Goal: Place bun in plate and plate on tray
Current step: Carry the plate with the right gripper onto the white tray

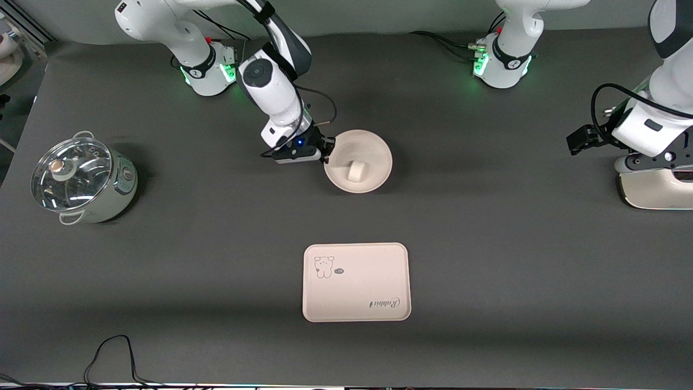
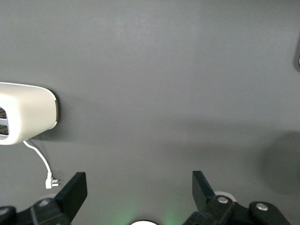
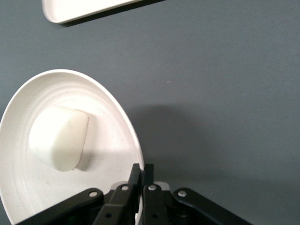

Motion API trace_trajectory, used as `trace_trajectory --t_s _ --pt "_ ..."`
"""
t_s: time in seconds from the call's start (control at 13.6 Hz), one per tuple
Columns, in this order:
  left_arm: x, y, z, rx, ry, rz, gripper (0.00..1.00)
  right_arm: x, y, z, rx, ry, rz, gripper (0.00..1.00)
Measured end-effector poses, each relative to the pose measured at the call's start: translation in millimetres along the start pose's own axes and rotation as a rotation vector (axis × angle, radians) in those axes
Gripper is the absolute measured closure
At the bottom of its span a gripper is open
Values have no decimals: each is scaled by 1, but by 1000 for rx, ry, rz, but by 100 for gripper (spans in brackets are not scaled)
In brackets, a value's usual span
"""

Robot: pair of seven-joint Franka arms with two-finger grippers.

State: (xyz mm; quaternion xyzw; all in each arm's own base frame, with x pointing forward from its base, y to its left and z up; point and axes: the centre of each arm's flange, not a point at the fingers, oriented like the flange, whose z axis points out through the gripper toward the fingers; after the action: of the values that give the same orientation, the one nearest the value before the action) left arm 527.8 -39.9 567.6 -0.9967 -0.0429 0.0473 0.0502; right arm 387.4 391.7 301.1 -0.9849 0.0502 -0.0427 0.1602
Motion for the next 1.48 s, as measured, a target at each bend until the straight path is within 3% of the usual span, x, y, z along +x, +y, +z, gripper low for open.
trace_trajectory --t_s 0.22,0.37,0.74,1.11,1.48 --pt "0 0 1 0 -2 -1 0 9 -6 -7 33 -6 12 96" --pt "-1 -1 2 2 -10 -1 0 34 -4 -6 39 16 14 96" --pt "-2 0 4 4 -21 1 0 141 -15 3 77 83 60 96" --pt "-2 1 6 5 -24 2 0 250 -10 19 93 108 116 96" --pt "-1 3 5 2 -14 7 0 269 3 95 60 97 120 96"
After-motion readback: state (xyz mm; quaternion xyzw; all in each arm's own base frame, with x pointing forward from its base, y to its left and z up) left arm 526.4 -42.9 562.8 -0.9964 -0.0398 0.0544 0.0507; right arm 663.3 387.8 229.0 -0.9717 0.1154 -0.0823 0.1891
